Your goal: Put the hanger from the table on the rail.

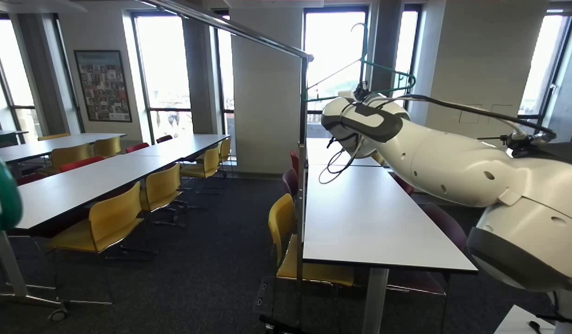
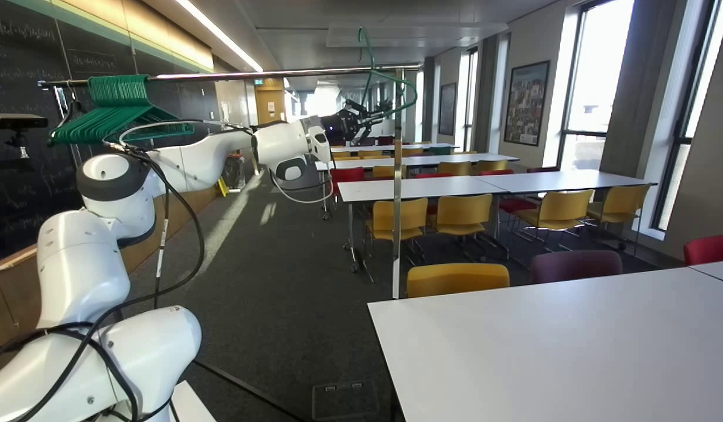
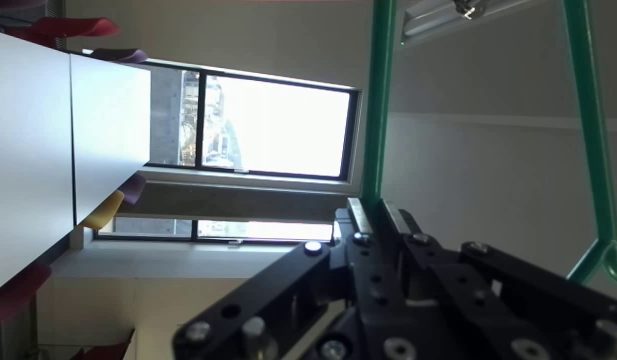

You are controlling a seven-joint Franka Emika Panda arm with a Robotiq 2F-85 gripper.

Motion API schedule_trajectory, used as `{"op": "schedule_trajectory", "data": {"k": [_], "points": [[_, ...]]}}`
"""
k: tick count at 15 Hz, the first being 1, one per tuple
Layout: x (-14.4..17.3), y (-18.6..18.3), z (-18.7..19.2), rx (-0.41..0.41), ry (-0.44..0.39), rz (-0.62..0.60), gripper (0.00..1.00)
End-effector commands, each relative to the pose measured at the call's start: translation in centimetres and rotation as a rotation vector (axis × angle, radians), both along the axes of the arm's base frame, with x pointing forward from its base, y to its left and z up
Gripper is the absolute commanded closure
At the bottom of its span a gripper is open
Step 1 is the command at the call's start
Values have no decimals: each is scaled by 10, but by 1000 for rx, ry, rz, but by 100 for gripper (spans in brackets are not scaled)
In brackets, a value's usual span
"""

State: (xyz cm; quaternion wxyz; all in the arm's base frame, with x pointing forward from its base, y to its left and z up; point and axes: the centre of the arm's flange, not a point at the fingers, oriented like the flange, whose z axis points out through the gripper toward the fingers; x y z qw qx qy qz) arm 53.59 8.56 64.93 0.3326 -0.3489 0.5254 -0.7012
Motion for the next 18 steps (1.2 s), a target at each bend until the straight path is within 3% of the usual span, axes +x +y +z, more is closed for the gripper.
{"op": "schedule_trajectory", "data": {"k": [1,5,9,18], "points": [[39,29,2,-30,115,-26,98],[59,28,-3,-68,146,-36,98],[47,35,20,-25,78,-10,98],[64,76,26,-116,105,44,98]]}}
